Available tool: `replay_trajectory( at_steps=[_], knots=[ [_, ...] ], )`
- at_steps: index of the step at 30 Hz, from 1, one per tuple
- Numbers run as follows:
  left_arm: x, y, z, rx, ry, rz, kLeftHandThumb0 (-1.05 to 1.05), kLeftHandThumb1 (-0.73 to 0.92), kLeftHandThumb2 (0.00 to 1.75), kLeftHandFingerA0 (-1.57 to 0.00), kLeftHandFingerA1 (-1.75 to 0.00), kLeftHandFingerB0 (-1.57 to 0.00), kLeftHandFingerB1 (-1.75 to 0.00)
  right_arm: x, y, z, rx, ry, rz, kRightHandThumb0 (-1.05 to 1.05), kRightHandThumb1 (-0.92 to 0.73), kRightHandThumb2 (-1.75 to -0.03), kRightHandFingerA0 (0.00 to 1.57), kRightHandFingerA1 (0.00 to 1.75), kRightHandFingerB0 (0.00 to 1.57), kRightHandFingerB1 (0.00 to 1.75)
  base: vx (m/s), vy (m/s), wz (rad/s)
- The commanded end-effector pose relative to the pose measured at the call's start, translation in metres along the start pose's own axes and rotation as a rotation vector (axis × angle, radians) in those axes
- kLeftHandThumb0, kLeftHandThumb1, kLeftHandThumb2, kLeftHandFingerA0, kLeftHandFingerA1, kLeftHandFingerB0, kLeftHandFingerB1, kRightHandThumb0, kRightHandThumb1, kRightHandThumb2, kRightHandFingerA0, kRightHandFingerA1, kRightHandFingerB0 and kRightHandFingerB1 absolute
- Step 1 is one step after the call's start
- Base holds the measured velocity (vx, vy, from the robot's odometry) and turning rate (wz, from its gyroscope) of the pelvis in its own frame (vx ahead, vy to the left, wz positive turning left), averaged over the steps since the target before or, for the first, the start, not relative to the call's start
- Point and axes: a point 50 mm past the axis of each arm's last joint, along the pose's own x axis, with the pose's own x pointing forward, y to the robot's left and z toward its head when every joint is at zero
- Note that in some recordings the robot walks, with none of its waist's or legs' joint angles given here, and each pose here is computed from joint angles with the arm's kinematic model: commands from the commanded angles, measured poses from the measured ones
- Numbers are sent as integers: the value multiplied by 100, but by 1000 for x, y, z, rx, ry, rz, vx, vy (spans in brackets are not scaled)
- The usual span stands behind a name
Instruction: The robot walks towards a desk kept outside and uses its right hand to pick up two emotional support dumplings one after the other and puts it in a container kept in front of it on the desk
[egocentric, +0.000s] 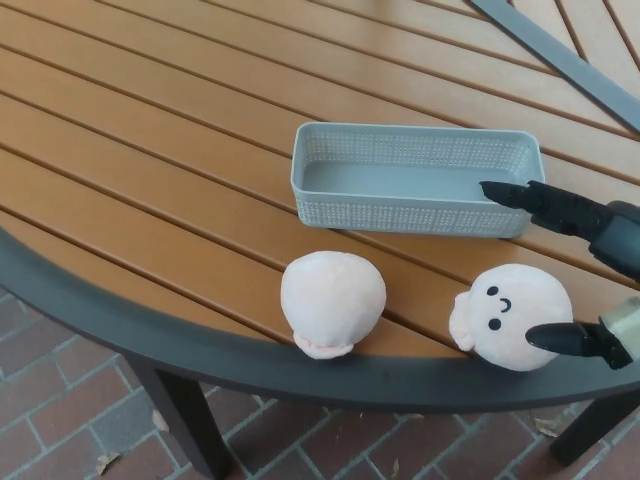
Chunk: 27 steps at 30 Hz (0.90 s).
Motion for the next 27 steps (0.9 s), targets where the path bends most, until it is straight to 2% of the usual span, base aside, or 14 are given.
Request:
replay_trajectory(
  at_steps=[1, 9, 10, 12, 13, 14, 16, 20, 26, 27],
  knots=[
    [0, 7, 4, 0, -33, 17, -18, -12, 85, -129, -120, -129, -118, 9, -1, -10, -134, 115, 61, -94, -57, -91, 0, 0, 0, 10, 0, 0, 0],
    [1, 5, 6, -5, -41, 11, -19, -12, 85, -130, -120, -129, -118, 21, 2, -32, -366, 254, 134, -91, -56, -89, 0, 0, 1, 14, 0, 0, 0],
    [1, 4, 7, -5, -43, 10, -19, -14, 84, -130, -121, -131, -119, 23, 4, -33, -384, 264, 143, -83, -51, -89, 0, 9, 2, 23, 0, 0, 0],
    [1, 4, 7, -4, -44, 9, -19, -13, 84, -130, -121, -131, -119, 25, 6, -36, -407, 277, 156, -79, -49, -89, 0, 12, 2, 26, 0, 0, 0],
    [1, 4, 7, -3, -44, 10, -19, -13, 84, -130, -121, -131, -119, 26, 7, -36, -410, 280, 158, -79, -49, -89, 0, 12, 2, 26, 0, 0, 0],
    [1, 5, 6, -3, -40, 10, -19, -13, 84, -129, -120, -129, -118, 27, 10, -38, -425, 294, 182, -92, -56, -91, 0, 0, 2, 15, 0, 0, 0],
    [1, 6, 6, 13, -35, 8, -19, -13, 84, -128, -119, -127, -117, 29, 19, -41, -437, 330, 255, -95, -57, -91, 0, 0, 0, 11, 0, 0, 0],
    [1, 6, 6, 12, -31, 12, -19, -13, 84, -130, -120, -130, -118, 30, 27, -44, -409, 360, 316, -93, -55, -89, 0, 0, 0, 10, 0, 0, 0],
    [2, 4, 7, 28, -33, -6, -20, -16, 81, -129, -120, -131, -118, 37, 42, -46, -390, 362, 305, -88, -52, -83, 0, 0, 1, 13, 0, 0, 0],
    [2, 3, 8, 22, -37, -7, -20, -17, 81, -131, -121, -132, -119, 40, 46, -42, -395, 337, 285, -63, -44, -84, 0, 26, 0, 29, 0, 0, 0]
  ],
)
